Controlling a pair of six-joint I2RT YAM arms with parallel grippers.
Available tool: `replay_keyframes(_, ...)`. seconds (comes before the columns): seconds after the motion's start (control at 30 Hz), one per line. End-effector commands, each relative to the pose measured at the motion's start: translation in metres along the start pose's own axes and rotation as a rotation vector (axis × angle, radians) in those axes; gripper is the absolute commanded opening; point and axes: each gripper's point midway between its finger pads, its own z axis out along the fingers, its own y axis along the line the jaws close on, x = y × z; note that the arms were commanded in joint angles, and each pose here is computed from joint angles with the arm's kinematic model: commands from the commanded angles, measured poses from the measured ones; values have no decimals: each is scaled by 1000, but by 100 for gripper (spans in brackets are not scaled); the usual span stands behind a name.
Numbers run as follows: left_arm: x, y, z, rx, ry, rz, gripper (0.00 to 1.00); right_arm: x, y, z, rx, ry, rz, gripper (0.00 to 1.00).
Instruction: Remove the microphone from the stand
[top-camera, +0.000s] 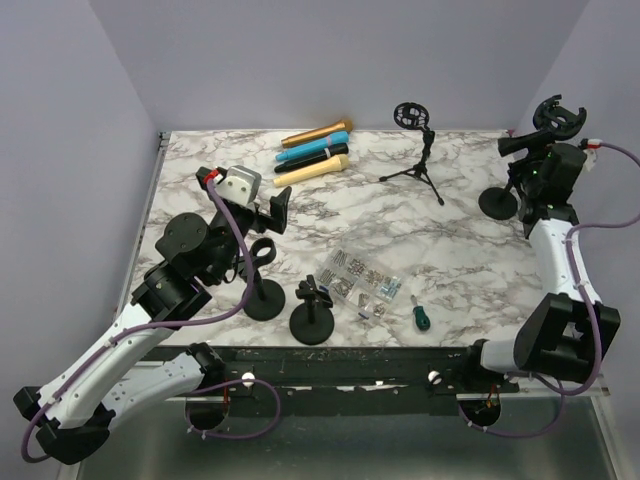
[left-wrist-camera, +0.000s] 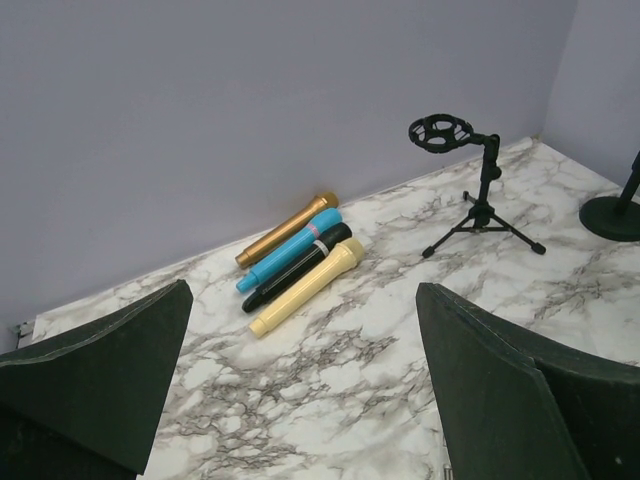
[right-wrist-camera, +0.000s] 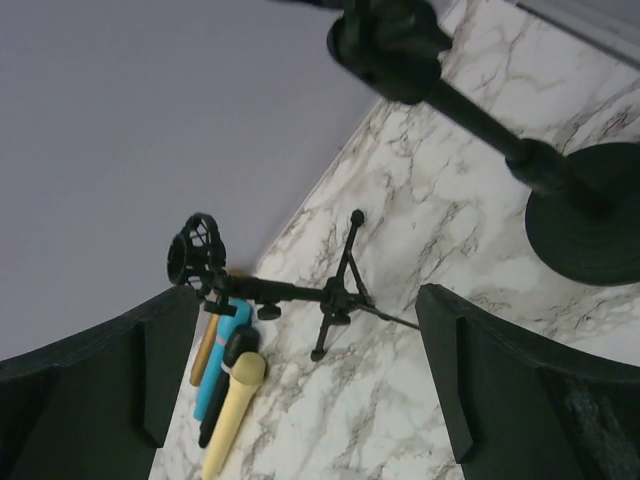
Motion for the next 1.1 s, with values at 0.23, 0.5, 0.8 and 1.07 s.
replay_keyframes(0.23,-5,-1,-2,5,-23,-9,99,-103,-34,-2,172,-321,74,100)
replay_keyframes(0.5,-4,-1,-1,4,-19,-9,99,-111,-29,24,135,-333,-9,82)
replay_keyframes(0.8,-2,-3,0,10,-14,-10,98,-118,-26,32,101,-370,-46,67)
replay_keyframes(1.07,0,-4,2,10,-8,-7,98,-112,-32,47,103,-344,-48,67)
